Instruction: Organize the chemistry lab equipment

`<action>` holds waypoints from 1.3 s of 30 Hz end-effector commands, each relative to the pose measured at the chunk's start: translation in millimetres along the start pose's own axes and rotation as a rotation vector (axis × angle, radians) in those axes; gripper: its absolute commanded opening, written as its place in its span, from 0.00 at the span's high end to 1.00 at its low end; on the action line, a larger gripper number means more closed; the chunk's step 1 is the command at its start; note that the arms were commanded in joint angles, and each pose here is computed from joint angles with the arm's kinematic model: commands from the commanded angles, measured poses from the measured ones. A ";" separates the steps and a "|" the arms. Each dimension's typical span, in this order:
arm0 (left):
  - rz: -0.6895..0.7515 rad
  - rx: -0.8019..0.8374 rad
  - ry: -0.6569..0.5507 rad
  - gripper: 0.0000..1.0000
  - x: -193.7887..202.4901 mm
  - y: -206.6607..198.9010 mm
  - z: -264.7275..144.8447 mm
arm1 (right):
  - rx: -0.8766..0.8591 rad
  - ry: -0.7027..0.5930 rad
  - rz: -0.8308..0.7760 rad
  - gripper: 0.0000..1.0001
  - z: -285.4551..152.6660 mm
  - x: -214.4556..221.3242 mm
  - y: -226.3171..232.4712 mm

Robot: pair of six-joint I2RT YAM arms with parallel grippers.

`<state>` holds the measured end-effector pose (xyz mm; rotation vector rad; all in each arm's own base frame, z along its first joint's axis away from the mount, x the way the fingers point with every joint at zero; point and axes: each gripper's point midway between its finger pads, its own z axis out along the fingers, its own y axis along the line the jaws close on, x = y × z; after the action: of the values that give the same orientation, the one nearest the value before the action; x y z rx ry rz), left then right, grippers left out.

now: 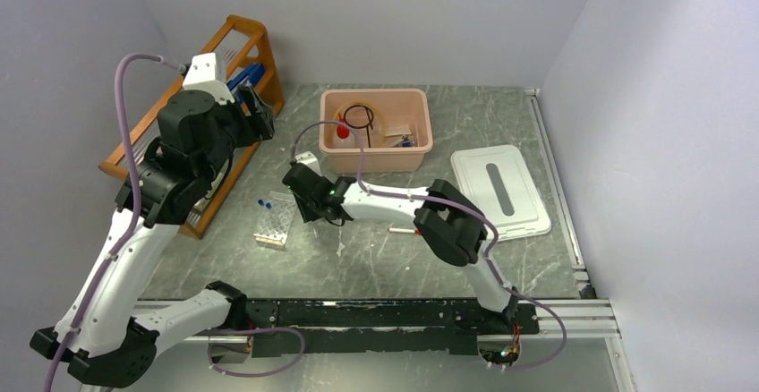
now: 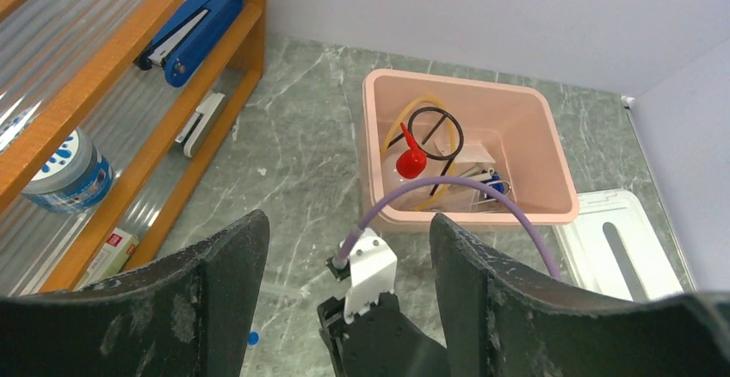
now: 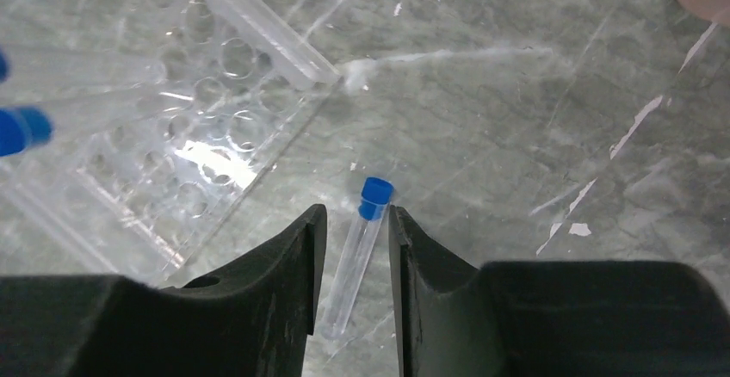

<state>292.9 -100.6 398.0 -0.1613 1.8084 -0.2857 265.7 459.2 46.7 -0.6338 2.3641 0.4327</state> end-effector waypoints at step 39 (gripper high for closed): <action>-0.115 0.366 0.188 0.10 70.9 -62.5 6.0 | -0.095 -0.585 0.254 0.88 -171.8 -162.7 -41.3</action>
<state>284.6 -145.2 328.1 -0.0935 1.9841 -0.5059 300.3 409.1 234.8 -0.2938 1.9836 0.6258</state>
